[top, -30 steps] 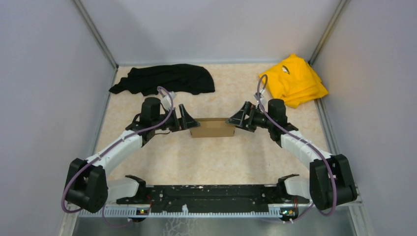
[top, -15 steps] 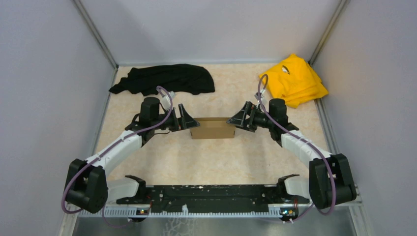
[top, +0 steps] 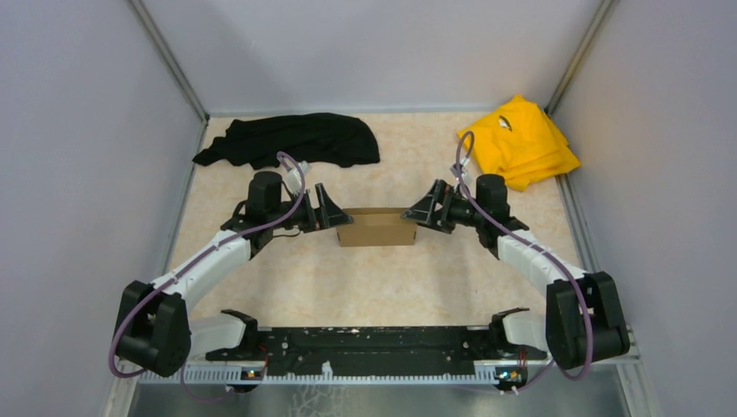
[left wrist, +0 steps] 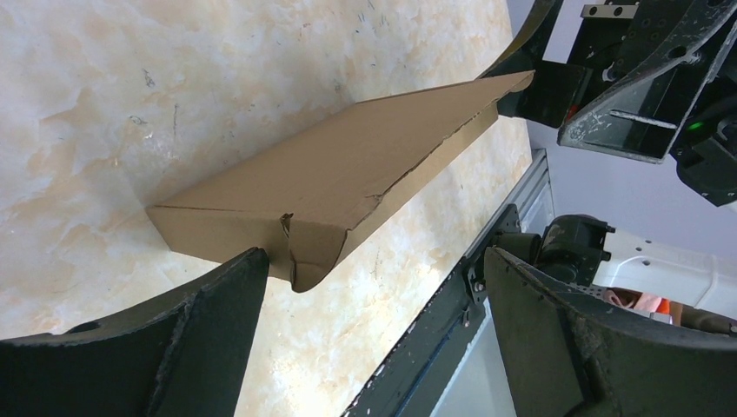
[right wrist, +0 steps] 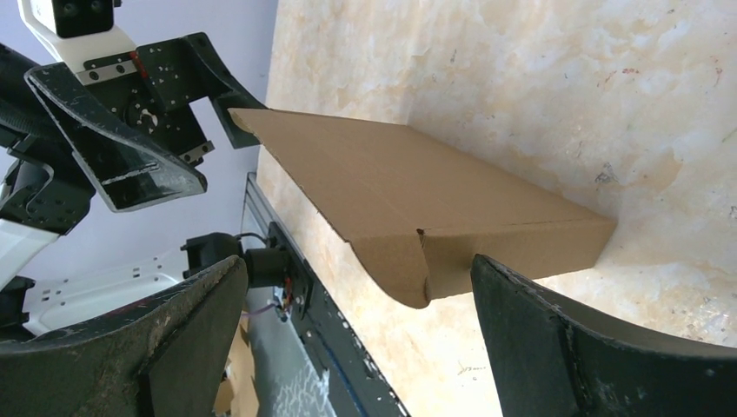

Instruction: Fold the paper box

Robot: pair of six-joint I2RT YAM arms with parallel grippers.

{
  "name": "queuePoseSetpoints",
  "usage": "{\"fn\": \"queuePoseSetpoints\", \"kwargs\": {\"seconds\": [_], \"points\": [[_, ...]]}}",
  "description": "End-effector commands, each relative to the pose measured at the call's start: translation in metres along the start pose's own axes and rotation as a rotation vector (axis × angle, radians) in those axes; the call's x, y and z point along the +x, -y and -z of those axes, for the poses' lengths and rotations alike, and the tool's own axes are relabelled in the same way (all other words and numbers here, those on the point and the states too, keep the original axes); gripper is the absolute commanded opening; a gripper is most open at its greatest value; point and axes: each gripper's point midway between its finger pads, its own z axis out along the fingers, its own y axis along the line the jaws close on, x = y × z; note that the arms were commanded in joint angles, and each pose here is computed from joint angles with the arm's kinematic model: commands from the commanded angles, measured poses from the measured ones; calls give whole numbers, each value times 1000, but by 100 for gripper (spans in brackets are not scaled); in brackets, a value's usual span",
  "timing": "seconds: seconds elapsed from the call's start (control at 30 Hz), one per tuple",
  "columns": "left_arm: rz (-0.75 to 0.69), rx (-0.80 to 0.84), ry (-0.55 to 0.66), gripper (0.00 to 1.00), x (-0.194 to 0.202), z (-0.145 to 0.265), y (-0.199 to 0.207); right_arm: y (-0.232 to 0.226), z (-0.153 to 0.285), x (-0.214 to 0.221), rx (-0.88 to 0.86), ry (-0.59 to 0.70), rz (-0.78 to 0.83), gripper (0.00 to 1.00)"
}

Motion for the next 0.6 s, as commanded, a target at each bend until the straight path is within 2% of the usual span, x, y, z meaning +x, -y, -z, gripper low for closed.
{"fn": "queuePoseSetpoints", "kwargs": {"seconds": [0.0,0.57], "points": [[-36,26,24,99,-7,2,5,-6,2,-13,-15,27,61,99],[-58,-70,87,99,-19,17,-3,-4,16,-18,28,44,89,99]]}}
